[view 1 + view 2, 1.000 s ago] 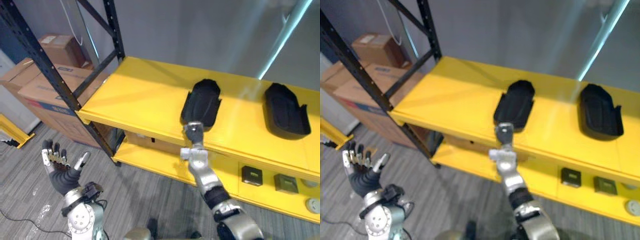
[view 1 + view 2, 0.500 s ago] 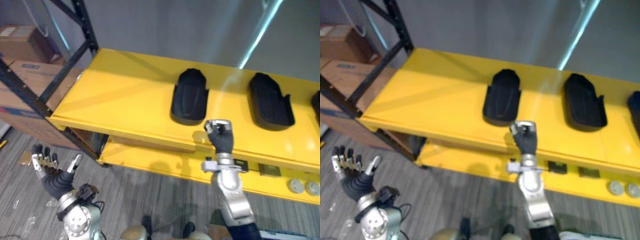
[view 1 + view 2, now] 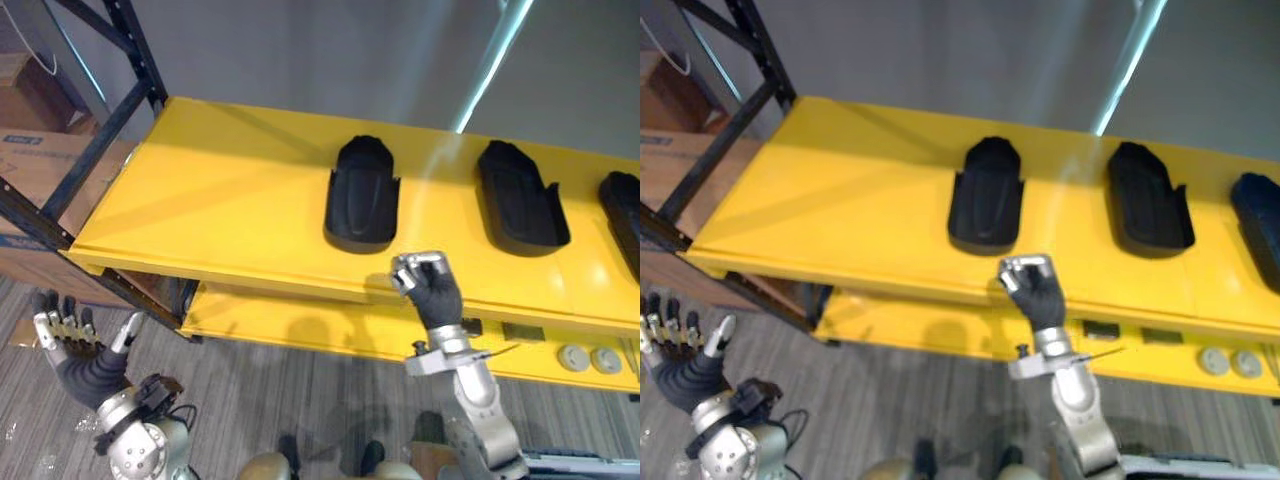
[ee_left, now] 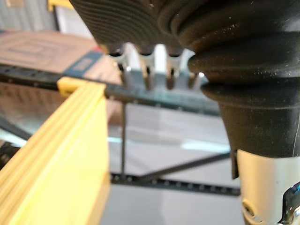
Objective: Walk over and take plastic housings, then place them on the shelf
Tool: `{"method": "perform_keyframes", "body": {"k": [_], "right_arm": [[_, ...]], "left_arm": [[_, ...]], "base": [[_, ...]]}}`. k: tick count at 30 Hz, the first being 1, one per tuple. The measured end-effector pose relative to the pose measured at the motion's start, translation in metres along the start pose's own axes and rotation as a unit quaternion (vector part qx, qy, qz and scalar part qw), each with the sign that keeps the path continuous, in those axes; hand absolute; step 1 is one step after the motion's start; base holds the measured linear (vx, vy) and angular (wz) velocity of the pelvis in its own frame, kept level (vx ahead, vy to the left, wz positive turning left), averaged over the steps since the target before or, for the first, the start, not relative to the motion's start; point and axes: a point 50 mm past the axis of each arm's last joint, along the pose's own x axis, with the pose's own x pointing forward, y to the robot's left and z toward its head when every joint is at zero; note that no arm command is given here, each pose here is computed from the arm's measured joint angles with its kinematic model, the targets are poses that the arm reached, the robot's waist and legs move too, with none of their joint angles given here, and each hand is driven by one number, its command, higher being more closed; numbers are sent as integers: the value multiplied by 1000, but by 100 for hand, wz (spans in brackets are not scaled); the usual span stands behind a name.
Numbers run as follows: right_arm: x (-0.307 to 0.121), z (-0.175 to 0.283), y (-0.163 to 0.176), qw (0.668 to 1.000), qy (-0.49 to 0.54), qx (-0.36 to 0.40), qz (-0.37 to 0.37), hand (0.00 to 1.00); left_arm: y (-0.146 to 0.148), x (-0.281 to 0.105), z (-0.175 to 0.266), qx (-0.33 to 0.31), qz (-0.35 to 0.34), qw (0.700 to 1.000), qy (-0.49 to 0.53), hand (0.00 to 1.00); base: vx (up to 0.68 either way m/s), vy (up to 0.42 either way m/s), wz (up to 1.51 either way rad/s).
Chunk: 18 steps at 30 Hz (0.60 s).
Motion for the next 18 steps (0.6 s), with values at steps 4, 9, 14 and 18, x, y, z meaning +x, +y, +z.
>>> {"method": "perform_keyframes", "body": {"k": [4, 9, 14, 18], "right_arm": [[5, -11, 5, 1000, 21, -13, -7, 100], [-1, -43, 2, 992, 101, -21, -71, 100], [-11, -82, -8, 972, 181, -54, -143, 100], [-4, -91, -14, 964, 191, -83, -165, 100]], "left_arm": [[-5, -3, -3, -4, -8, 1000, 14, 0], [-5, -4, -4, 0, -4, 1000, 17, 0], [-10, -8, -10, -3, -10, 999, 32, 0], [-13, -6, -12, -7, -11, 999, 33, 0]], "base": [[-30, -11, 0], [-24, -11, 1], [-19, -9, 5], [-46, -23, 7]]}}
